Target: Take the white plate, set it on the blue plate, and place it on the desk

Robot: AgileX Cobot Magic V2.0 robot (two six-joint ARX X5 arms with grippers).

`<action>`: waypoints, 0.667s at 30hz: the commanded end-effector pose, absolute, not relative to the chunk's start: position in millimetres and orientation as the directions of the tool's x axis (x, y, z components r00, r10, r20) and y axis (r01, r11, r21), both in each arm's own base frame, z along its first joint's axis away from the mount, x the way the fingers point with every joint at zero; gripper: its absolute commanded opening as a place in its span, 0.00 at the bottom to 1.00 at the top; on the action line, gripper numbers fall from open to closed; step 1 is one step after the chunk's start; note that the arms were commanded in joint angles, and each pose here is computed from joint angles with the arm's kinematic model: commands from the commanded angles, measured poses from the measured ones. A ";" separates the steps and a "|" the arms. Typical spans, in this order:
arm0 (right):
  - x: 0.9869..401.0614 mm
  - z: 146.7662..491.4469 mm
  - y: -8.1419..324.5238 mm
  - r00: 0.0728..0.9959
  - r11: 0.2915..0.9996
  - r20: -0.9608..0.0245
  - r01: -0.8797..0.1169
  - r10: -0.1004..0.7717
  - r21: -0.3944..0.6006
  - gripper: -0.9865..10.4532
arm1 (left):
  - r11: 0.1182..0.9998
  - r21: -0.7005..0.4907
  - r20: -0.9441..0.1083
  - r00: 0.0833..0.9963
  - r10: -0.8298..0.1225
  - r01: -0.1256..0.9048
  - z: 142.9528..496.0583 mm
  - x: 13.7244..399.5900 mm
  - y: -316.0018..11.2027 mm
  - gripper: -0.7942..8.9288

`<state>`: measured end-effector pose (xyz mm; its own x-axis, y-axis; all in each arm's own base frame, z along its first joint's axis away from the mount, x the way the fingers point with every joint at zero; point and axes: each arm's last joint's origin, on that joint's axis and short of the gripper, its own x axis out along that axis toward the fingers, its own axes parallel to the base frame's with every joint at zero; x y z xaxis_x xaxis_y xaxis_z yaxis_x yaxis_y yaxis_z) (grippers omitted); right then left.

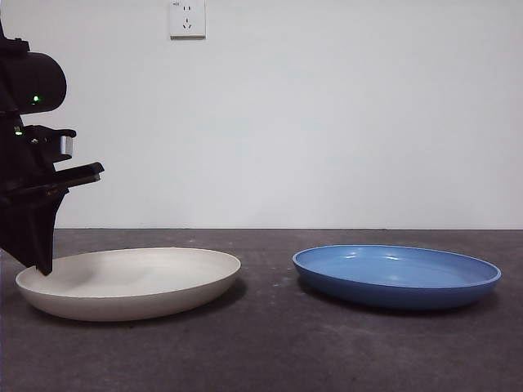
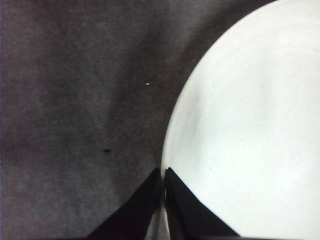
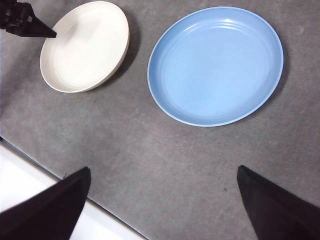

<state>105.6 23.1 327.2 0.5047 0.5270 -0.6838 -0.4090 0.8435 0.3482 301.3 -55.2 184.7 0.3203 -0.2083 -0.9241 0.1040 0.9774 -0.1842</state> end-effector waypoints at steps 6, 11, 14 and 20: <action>106.7 332.5 23.6 0.520 0.841 -0.668 -0.414 0.532 0.348 0.50 | 0.957 -0.255 -0.836 0.466 -0.290 0.139 239.1 297.9 -56.9 0.09; 106.7 332.5 23.6 0.520 0.841 -0.668 -0.414 0.532 0.348 0.50 | 0.943 -0.277 -0.791 0.514 -0.332 0.184 272.0 292.9 -69.2 0.09; 106.9 332.7 23.6 0.522 0.841 -0.666 -0.413 0.532 0.348 0.50 | 0.930 -0.291 -0.761 0.535 -0.366 0.223 286.5 292.6 -84.1 0.09; 107.2 333.1 23.7 0.525 0.843 -0.664 -0.404 0.532 0.356 0.50 | 0.892 -0.325 -0.711 0.541 -0.450 0.315 297.9 297.4 -126.1 0.09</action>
